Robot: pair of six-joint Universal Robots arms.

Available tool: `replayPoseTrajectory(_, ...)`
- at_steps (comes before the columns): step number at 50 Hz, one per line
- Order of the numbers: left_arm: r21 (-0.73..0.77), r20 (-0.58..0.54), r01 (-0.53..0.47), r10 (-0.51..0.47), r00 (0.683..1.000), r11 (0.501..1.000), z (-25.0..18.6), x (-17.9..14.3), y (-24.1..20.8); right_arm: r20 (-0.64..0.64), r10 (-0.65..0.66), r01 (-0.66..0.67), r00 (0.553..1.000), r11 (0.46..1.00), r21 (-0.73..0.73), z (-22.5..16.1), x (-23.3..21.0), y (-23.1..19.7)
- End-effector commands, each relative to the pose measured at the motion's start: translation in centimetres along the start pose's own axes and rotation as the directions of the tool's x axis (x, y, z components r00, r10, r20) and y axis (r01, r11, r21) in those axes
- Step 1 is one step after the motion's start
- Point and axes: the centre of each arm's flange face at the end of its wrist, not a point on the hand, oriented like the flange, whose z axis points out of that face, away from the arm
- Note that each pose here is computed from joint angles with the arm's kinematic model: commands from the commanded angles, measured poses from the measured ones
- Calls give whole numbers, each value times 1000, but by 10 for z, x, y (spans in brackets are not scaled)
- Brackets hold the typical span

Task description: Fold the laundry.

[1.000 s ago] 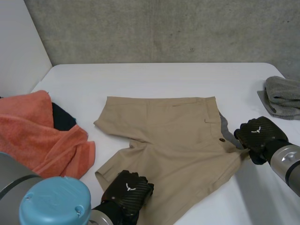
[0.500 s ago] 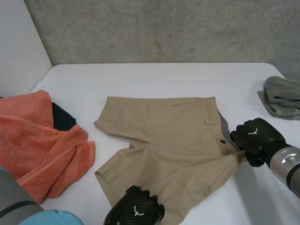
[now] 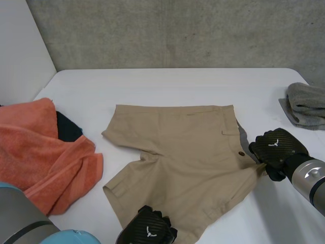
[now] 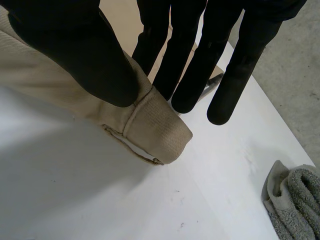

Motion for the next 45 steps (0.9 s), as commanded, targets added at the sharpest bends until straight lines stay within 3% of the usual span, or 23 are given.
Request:
replayPoseTrajectory(1, 1, 6, -28, 28, 1000, 1000, 5, 1, 4, -2, -1, 1, 1000, 1000, 2, 0, 0, 0)
replayPoseTrajectory(7, 22, 68, -32, 31, 997, 999, 5, -10, -5, -6, -2, 2, 1000, 1000, -11, -1, 1, 1)
replayPoseTrajectory(12, 154, 147, -17, -6, 989, 988, -20, -30, -39, 8, -36, 36, 999, 999, -41, -20, 7, -8)
replayPoseTrajectory(19, 199, 114, 36, -59, 992, 979, -47, -34, -59, 88, -155, 169, 984, 968, -183, -43, 22, 3)
replayPoseTrajectory(24, 181, 142, 100, -126, 982, 978, -42, -54, -64, 79, -202, 213, 976, 960, -180, -39, 32, 2)
replayPoseTrajectory(30, 172, 261, 139, -181, 948, 975, 5, -112, -65, 7, -106, 106, 994, 989, -105, 4, 49, -10)
replayPoseTrajectory(37, 248, 353, 52, -140, 925, 967, 68, -176, -80, -27, -36, 37, 999, 999, 21, 50, 46, -38)
replayPoseTrajectory(45, 315, 447, -48, -104, 889, 948, 143, -226, -85, -217, -56, 87, 974, 987, 137, 125, 51, -56)
